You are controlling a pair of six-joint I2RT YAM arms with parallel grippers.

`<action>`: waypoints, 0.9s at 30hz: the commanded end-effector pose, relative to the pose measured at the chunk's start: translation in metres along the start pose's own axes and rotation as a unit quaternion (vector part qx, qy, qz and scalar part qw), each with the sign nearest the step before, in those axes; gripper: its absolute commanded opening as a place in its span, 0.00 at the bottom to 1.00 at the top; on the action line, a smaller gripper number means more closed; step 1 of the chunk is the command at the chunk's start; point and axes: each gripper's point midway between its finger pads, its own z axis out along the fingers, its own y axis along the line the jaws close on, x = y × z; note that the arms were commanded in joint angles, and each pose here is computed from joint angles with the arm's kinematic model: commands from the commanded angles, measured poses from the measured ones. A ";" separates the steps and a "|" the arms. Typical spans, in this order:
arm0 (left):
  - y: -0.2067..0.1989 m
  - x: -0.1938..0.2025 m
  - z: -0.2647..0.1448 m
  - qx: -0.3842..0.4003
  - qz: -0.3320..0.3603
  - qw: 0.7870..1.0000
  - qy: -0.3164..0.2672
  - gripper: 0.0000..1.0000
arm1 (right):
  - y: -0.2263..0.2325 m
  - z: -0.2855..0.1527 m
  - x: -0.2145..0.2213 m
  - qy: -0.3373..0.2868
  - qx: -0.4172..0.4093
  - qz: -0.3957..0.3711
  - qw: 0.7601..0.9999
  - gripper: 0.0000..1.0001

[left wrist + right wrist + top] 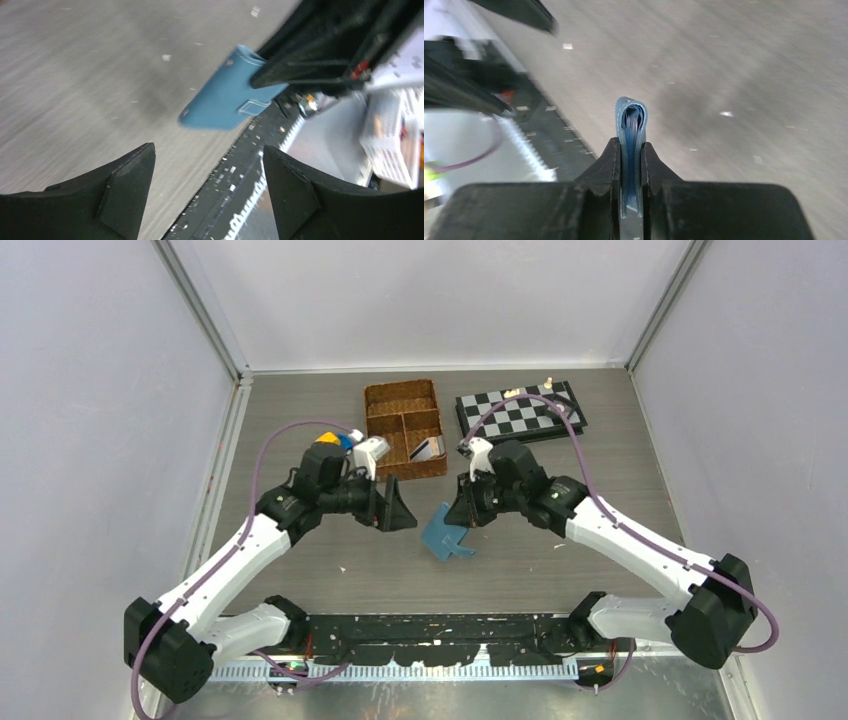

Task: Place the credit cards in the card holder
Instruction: Close the card holder at the center of the board.

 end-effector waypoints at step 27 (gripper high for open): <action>0.098 0.028 -0.003 -0.158 -0.183 0.969 -0.045 0.79 | -0.003 0.046 0.034 -0.014 0.303 -0.315 0.899 0.75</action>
